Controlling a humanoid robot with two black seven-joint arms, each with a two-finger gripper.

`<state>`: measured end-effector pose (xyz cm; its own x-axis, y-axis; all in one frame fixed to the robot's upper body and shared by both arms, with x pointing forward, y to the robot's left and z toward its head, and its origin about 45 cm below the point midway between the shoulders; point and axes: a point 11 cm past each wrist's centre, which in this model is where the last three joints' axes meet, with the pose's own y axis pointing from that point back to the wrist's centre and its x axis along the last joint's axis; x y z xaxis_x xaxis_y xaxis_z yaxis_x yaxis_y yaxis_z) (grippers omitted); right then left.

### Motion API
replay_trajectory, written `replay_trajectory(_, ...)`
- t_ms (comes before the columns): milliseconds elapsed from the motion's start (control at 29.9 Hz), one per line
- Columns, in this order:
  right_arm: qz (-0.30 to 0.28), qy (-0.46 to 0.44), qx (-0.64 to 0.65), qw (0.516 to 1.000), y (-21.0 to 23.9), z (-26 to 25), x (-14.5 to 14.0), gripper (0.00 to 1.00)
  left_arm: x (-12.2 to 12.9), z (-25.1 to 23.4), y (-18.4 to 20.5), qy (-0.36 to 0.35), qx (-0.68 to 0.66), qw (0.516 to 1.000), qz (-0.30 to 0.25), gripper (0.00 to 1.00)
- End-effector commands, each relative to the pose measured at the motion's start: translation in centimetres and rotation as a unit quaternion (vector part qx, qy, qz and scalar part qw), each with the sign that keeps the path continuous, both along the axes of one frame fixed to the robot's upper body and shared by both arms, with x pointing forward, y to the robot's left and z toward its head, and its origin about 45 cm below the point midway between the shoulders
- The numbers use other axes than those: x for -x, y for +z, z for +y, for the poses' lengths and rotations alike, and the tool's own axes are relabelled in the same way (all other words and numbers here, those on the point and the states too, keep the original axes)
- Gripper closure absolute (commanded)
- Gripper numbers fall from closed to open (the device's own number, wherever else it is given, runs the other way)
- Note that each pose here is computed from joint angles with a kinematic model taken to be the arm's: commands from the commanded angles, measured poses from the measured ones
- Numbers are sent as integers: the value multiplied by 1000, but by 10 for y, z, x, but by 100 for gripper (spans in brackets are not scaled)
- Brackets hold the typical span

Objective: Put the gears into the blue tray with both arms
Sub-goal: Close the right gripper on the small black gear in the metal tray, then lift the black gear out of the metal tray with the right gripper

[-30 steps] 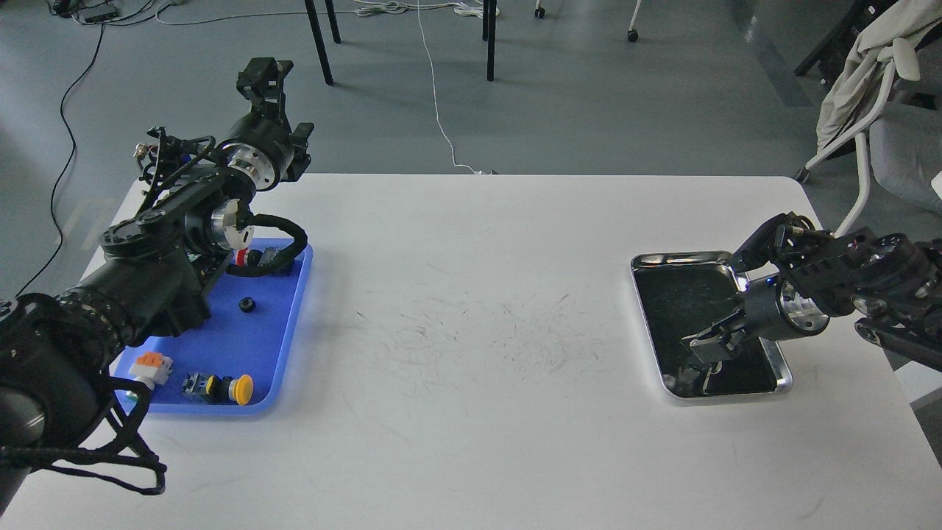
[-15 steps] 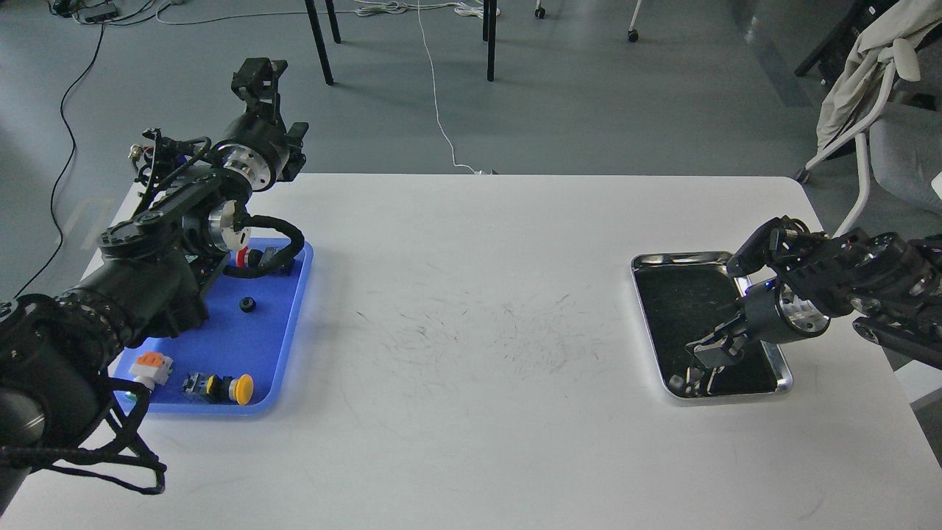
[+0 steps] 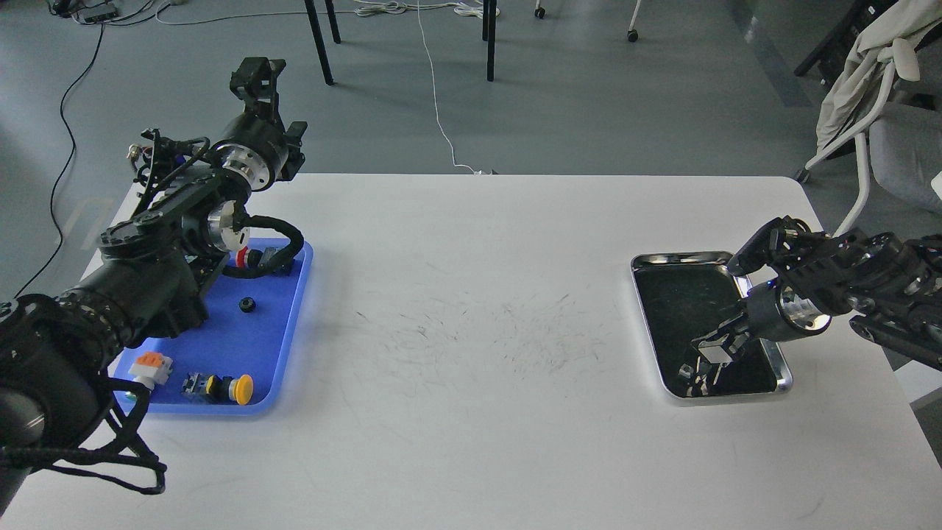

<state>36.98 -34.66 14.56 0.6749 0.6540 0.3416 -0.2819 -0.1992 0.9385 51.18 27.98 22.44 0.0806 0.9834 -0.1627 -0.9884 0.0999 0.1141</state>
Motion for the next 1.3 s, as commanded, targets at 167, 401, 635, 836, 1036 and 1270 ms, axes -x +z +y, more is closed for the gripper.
replay_trajectory(167, 10, 17, -6, 1000, -3, 14, 0, 38, 0, 0, 0, 1, 0, 1000, 0, 3)
replay_trajectory(401, 23, 28, 8, 999, -2, 8, 3, 38, 0, 0, 0, 1, 0, 1000, 0, 3)
replay_trajectory(635, 19, 29, 17, 999, 1, 3, 0, 43, 0, -1, -1, 1, 0, 1000, 0, 3)
replay_trajectory(836, 17, 23, 23, 999, 0, -3, -1, 54, 1, 1, -2, 2, 0, 1000, -1, 3)
replay_trajectory(1036, 14, 33, 32, 999, 2, -2, -3, 65, 2, 1, -3, 2, -1, 1000, 0, 3)
replay_trajectory(1270, 23, 39, 39, 998, -2, -5, 2, 79, 2, 2, -3, 2, -2, 1000, 1, 3)
